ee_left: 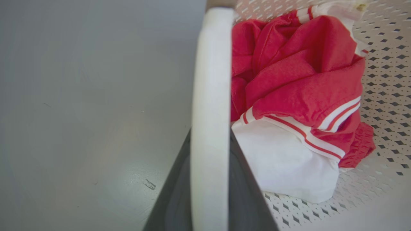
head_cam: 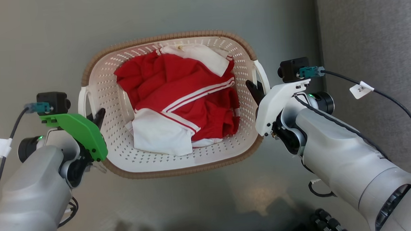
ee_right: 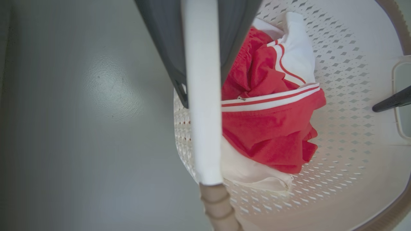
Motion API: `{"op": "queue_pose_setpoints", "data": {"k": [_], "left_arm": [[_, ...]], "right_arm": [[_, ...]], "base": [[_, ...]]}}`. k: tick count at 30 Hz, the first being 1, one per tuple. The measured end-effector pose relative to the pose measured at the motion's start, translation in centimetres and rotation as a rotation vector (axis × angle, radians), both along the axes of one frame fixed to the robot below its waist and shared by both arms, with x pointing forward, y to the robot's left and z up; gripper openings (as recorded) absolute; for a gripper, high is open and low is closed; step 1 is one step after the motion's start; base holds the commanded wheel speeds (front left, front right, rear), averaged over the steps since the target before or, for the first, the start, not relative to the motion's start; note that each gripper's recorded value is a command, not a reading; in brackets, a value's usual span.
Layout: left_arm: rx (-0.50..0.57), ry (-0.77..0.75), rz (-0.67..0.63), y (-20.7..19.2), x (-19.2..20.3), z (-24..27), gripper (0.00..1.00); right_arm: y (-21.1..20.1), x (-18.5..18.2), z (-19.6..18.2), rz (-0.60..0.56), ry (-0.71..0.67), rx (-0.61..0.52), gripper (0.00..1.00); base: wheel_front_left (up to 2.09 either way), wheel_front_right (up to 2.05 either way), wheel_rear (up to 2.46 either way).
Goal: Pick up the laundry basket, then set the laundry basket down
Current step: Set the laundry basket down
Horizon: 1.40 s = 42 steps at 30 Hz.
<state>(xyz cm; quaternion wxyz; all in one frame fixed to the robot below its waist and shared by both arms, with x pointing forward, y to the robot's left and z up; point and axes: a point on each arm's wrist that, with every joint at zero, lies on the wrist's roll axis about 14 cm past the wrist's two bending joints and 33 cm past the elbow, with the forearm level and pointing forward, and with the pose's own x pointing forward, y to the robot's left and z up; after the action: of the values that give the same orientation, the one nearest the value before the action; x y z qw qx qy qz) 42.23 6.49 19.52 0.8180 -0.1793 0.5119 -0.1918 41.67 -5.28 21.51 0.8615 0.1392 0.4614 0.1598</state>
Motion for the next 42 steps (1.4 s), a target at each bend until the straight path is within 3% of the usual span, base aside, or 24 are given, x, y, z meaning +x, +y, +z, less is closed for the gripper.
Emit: {"op": "queue_pose_setpoints", "data": {"k": [12,36,37,38,42], "left_arm": [[0.007,0.063,-0.001,0.2,-1.1,-4.3,0.0],[0.017,0.066,0.0,0.4,-1.1,-6.9,0.0],[0.015,0.067,0.001,0.4,-1.1,-6.9,0.37],[0.013,0.068,0.002,0.3,-1.1,-6.9,1.0],[0.021,0.065,0.011,0.7,-1.0,-7.0,1.0]], "right_arm": [[0.1,-1.1,-4.0,-0.008,0.065,0.002,0.0],[0.3,-1.8,-7.0,-0.023,0.116,0.004,0.0],[0.3,-1.9,-7.0,-0.026,0.12,0.003,0.25],[0.2,-1.9,-7.1,-0.03,0.124,0.003,0.98],[-0.5,-2.1,-7.4,-0.049,0.143,-0.008,1.0]], "base": [[0.0,0.0,0.0],[0.0,0.0,0.0],[0.0,0.0,0.0],[0.0,0.0,0.0],[0.0,0.0,0.0]]}}
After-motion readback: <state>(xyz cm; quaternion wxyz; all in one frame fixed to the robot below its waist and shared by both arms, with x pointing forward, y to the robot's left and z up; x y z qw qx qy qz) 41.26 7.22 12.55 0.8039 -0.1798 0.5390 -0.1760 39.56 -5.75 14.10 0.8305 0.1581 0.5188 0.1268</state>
